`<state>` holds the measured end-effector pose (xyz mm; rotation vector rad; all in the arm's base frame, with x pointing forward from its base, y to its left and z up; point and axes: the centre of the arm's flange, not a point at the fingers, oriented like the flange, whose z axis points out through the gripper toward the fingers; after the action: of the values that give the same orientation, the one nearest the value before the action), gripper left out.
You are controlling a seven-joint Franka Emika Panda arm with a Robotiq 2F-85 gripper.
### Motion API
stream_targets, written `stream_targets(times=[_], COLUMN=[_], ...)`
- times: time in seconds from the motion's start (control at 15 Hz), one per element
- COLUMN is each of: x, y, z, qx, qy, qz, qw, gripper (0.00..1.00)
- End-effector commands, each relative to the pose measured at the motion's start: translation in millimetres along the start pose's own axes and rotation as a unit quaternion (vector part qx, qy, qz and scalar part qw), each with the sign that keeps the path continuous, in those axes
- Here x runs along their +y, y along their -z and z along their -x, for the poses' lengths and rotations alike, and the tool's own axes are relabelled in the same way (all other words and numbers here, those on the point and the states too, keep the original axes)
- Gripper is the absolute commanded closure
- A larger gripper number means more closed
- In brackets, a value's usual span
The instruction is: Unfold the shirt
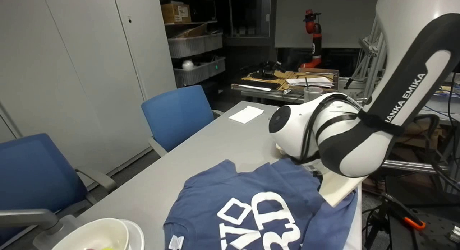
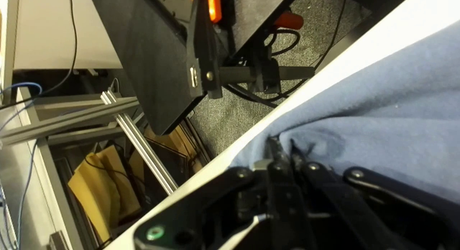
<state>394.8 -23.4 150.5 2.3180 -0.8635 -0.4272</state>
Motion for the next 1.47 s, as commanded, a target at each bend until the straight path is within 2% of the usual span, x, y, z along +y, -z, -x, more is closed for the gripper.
stream_targets(times=[0.0,0.07,0.2,0.6,0.67,0.73,1.07,1.33,1.4], x=[17,16,17,28,30,32,38,37,36], y=[4,5,6,1,0,-1,-2,-1,-1], z=[-2,-4,-3,0,0,1,2,2,2], qx=[0.034,0.042,0.027,-0.014,-0.016,-0.018,-0.035,-0.028,-0.023], qy=[0.091,0.114,0.165,0.245,0.251,0.251,0.257,0.260,0.262], qz=[-0.004,-0.009,-0.012,0.041,0.053,0.063,0.091,0.080,0.074], qw=[0.9953,0.9925,0.9859,0.9685,0.9665,0.9657,0.9615,0.9617,0.9620], gripper=[0.99,0.99,0.99,0.99,0.71,0.70,0.31,0.03,0.00])
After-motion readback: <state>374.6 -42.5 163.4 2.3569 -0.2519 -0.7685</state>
